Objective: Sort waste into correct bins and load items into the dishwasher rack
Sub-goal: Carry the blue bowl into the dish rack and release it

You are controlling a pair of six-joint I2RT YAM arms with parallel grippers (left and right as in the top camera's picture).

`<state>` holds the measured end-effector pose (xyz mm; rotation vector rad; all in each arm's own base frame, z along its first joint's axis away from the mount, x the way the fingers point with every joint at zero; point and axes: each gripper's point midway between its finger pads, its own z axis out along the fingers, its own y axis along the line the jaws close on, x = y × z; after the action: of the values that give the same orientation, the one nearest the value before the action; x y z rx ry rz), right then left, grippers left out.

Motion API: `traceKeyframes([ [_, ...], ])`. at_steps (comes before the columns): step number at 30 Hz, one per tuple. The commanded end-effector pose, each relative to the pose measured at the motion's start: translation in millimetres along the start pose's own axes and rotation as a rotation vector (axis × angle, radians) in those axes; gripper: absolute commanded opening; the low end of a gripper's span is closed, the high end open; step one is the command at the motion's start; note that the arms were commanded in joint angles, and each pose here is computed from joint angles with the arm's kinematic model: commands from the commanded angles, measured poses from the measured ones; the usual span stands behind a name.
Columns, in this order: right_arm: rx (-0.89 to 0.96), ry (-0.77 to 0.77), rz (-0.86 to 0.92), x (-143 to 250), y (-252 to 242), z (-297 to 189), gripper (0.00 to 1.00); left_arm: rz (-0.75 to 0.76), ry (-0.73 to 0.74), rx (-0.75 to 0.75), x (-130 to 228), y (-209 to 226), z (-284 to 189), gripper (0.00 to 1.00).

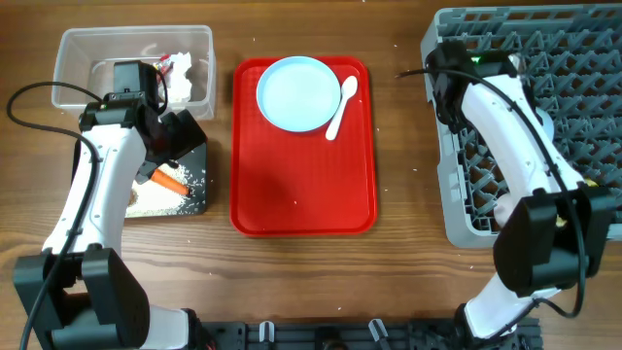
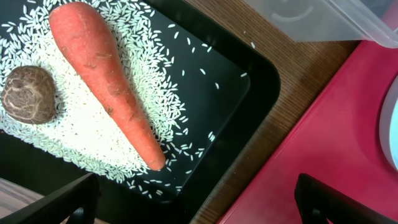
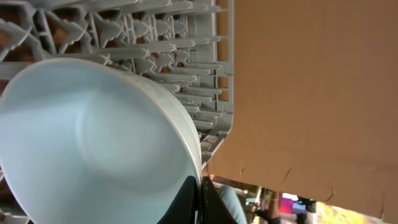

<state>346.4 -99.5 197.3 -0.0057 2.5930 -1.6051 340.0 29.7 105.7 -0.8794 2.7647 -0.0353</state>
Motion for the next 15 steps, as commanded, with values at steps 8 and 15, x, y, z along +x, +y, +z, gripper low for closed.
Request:
traceKeyframes([
  [8, -0.016, -0.044, -0.207, 0, 47, -25, 0.04, -0.011, 0.000, -0.014, 0, 4, 2, 1.00],
  [15, -0.161, -0.076, -0.281, 9, 86, -58, 0.78, -0.011, 0.000, -0.014, 0, 4, 2, 1.00],
])
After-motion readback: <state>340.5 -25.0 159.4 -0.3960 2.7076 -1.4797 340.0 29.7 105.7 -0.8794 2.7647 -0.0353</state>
